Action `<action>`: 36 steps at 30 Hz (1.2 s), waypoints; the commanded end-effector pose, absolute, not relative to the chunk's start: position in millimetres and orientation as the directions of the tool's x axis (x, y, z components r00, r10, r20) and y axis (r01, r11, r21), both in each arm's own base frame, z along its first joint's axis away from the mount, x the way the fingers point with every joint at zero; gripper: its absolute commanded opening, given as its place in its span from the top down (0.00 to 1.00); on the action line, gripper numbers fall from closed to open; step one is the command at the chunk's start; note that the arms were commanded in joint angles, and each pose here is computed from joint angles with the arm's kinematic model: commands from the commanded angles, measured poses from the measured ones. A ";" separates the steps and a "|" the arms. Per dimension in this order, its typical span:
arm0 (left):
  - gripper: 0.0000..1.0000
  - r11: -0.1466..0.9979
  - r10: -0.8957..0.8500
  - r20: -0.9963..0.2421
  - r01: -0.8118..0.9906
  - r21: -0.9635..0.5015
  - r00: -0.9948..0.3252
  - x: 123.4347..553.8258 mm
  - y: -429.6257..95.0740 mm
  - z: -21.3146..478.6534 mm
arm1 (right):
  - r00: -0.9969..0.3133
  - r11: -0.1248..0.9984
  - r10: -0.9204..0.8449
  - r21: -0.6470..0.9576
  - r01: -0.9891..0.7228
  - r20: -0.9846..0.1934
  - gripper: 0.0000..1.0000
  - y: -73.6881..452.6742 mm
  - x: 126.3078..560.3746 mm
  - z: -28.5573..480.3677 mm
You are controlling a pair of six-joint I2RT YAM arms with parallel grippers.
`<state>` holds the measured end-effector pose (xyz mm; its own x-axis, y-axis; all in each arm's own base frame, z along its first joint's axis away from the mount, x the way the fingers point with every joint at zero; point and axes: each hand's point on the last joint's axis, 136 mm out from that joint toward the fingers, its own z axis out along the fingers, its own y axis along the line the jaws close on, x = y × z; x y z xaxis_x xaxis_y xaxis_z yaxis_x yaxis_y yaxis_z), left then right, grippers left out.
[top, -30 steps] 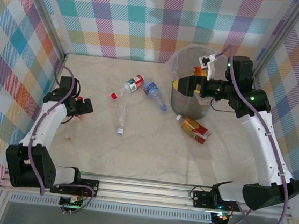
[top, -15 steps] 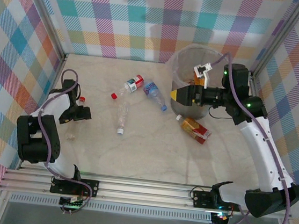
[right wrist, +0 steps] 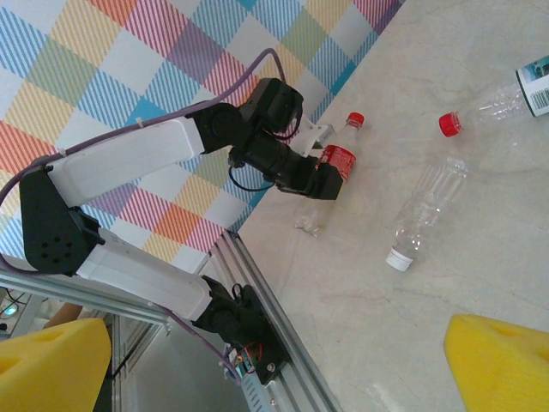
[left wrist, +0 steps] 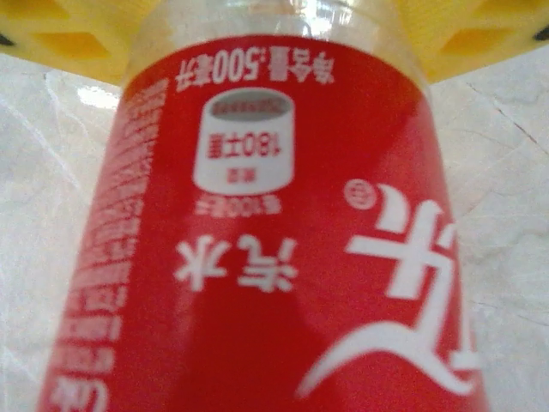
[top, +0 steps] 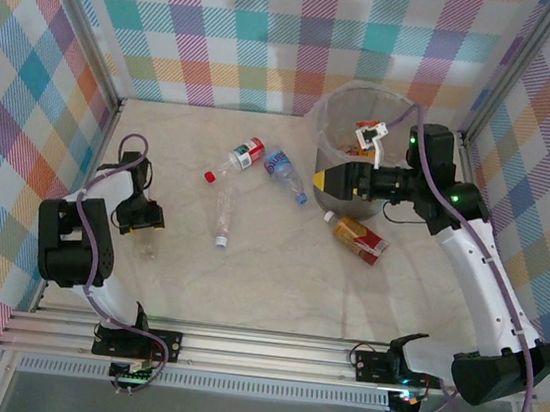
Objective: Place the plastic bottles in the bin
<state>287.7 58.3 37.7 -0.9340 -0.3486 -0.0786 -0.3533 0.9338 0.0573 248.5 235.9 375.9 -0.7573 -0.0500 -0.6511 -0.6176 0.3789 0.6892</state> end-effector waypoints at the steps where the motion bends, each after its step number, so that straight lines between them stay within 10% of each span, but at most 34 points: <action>1: 0.46 0.937 -0.348 -0.034 -0.349 0.026 -0.937 284.5 47.6 40.5 | -0.731 0.343 -0.044 0.677 -0.651 -0.681 0.00 237.7 241.6 385.8; 10: 0.47 0.934 -0.235 -0.256 -0.145 -0.325 -0.938 319.9 -41.6 125.0 | -0.793 0.388 0.021 0.736 -0.555 -0.609 0.00 236.1 253.4 366.5; 17: 0.48 0.724 -0.059 -0.442 0.266 -0.636 -0.895 313.9 -158.4 205.0 | -0.835 0.341 0.086 0.804 -0.487 -0.543 0.00 243.9 265.2 351.2; 36: 0.51 0.262 0.075 -0.546 0.545 -0.796 -0.834 258.9 -306.8 314.6 | -0.842 0.335 0.032 0.799 -0.499 -0.539 0.01 293.2 279.7 334.8</action>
